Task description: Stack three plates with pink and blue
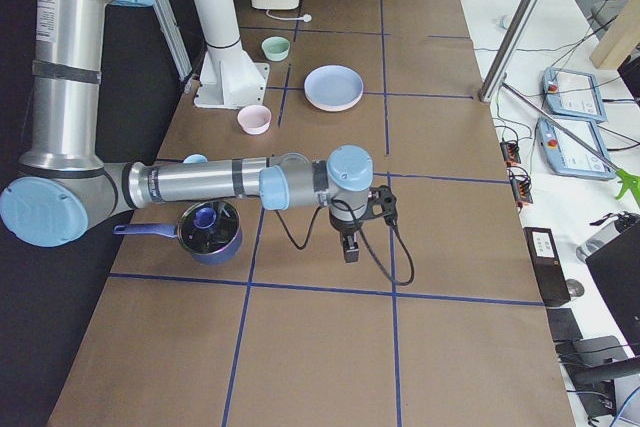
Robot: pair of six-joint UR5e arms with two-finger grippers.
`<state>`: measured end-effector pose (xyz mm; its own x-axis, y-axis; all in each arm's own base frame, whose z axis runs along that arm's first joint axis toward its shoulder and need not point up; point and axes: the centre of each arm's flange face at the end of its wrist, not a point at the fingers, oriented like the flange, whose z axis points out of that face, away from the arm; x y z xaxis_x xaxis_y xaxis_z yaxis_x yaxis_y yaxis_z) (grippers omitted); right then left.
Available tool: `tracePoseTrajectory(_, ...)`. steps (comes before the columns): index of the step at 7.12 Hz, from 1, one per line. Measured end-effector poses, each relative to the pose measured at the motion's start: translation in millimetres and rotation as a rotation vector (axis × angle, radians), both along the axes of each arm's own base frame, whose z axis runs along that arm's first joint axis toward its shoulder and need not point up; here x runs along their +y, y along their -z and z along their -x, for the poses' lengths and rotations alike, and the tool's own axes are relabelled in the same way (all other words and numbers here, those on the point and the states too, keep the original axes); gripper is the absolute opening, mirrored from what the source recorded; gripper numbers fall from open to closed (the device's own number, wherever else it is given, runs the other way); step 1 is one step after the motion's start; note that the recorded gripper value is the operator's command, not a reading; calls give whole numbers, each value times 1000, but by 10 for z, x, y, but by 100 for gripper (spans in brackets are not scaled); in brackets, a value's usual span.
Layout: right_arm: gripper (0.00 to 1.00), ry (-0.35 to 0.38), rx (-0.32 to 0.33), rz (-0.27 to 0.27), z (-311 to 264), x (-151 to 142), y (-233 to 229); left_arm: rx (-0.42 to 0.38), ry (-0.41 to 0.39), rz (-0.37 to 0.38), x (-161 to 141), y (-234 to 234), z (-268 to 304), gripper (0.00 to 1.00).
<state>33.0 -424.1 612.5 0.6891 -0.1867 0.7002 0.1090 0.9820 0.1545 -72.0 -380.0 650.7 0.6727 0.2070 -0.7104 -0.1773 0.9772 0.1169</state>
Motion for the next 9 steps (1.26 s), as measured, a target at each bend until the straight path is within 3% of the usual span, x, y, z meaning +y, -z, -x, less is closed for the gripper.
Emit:
tracePoseTrajectory(1, 100, -16, 23, 31, -169, 270, -226, 1, -3, -6, -4, 1, -5, 100)
tracePoseTrajectory(3, 100, -32, 45, 65, -265, 498, -406, 1, -5, -6, 16, -15, -9, 100)
tracePoseTrajectory(9, 100, -34, 42, 74, -265, 538, -440, 3, -5, 0, 46, -44, -11, 100)
